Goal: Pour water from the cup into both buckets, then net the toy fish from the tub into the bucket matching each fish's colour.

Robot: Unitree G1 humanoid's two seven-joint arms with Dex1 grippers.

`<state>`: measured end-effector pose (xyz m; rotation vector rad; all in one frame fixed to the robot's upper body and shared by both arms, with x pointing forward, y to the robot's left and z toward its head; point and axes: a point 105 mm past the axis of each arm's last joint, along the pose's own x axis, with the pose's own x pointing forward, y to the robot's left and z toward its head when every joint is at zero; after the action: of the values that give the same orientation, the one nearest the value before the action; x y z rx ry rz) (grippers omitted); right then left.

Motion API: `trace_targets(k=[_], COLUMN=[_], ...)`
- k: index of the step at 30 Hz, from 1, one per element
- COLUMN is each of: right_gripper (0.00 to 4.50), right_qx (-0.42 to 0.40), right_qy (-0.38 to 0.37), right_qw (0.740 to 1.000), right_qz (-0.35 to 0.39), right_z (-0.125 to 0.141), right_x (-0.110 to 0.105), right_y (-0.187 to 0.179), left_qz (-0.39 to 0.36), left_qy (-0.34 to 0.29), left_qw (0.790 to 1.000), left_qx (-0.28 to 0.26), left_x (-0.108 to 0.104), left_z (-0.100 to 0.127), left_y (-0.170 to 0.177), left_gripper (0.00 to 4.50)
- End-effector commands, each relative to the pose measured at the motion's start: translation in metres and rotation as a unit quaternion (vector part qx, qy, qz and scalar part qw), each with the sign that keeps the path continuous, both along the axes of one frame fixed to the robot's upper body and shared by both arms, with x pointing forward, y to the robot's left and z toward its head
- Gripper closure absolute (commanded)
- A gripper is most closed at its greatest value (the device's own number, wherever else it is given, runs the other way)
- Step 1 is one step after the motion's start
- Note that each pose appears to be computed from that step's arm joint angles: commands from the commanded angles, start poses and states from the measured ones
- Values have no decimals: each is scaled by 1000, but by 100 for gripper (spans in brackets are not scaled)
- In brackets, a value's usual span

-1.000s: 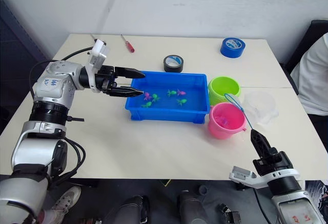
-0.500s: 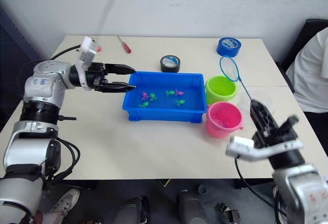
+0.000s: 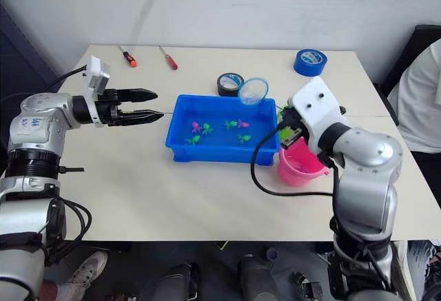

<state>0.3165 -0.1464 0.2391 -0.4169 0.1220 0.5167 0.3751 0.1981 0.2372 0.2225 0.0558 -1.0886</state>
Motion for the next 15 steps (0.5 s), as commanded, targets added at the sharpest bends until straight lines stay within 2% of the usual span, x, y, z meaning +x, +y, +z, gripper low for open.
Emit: trace_targets(k=[1,7,15], right_gripper=[450,450,450], right_qx=[53,-14,-162], right_qy=[72,72,9], right_qw=[996,996,985], right_qz=[0,-50,-64], right_z=[2,-3,-25], right_x=[-2,15,39], right_y=[7,0,-2], left_qz=[6,18,18], left_qy=[-29,-30,-30], left_qw=[1000,999,999], left_qx=[-7,-11,-14], left_x=[-7,-12,-16], left_z=[15,14,14], left_y=[3,5,1], left_gripper=[63,63,63])
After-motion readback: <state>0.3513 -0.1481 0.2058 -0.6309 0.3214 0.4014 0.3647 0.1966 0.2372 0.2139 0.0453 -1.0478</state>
